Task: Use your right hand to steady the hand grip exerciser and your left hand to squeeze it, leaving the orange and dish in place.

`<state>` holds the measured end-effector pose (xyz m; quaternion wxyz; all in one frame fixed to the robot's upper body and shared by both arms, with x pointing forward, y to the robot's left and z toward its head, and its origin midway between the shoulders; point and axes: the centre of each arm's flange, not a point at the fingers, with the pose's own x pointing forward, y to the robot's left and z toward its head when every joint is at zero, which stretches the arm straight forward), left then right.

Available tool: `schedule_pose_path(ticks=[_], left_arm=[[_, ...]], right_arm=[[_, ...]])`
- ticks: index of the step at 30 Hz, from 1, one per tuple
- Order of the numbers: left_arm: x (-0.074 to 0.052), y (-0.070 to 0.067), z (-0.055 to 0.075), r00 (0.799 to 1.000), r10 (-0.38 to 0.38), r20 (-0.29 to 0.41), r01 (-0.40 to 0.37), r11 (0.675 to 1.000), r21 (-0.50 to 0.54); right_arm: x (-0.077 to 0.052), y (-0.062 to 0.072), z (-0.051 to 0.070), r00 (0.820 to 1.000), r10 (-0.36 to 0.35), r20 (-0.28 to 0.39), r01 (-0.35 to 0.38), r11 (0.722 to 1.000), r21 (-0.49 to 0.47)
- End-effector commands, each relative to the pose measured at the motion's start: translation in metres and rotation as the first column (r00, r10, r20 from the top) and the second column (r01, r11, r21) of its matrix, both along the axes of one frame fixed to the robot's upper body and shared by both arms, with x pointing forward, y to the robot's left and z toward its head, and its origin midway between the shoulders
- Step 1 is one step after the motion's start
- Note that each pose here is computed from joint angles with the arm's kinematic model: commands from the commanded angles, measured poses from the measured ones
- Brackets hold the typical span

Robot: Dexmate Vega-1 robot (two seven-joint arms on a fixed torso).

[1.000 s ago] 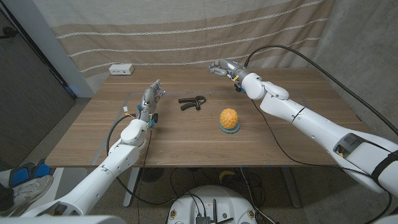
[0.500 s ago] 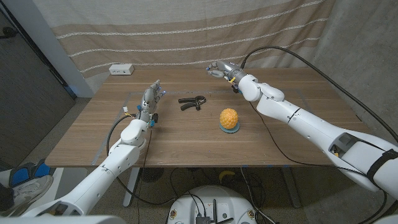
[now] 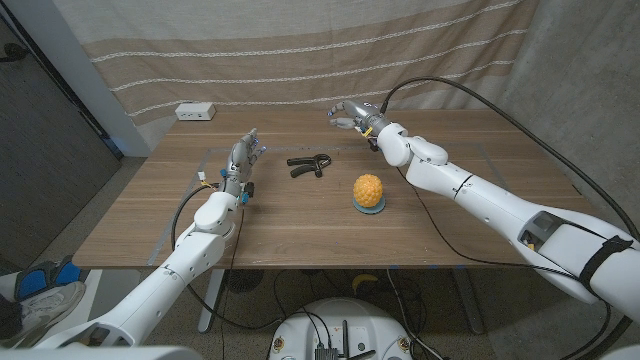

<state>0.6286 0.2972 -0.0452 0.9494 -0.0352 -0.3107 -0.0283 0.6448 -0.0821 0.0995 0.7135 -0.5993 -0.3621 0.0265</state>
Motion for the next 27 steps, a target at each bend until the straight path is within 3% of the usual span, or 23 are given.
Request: schedule_pose_path(ticks=[1, 27], left_arm=[[0.0, 0.001, -0.001, 1.0, 0.003, -0.004, -0.003, 1.0, -0.002], [0.003, 0.004, -0.001, 1.0, 0.004, -0.013, -0.004, 1.0, -0.01]], right_arm=[[0.009, 0.009, -0.005, 1.0, -0.018, 0.009, 0.018, 1.0, -0.025], [0.028, 0.019, -0.015, 0.997, -0.053, -0.05, 0.049, 0.996, -0.078]])
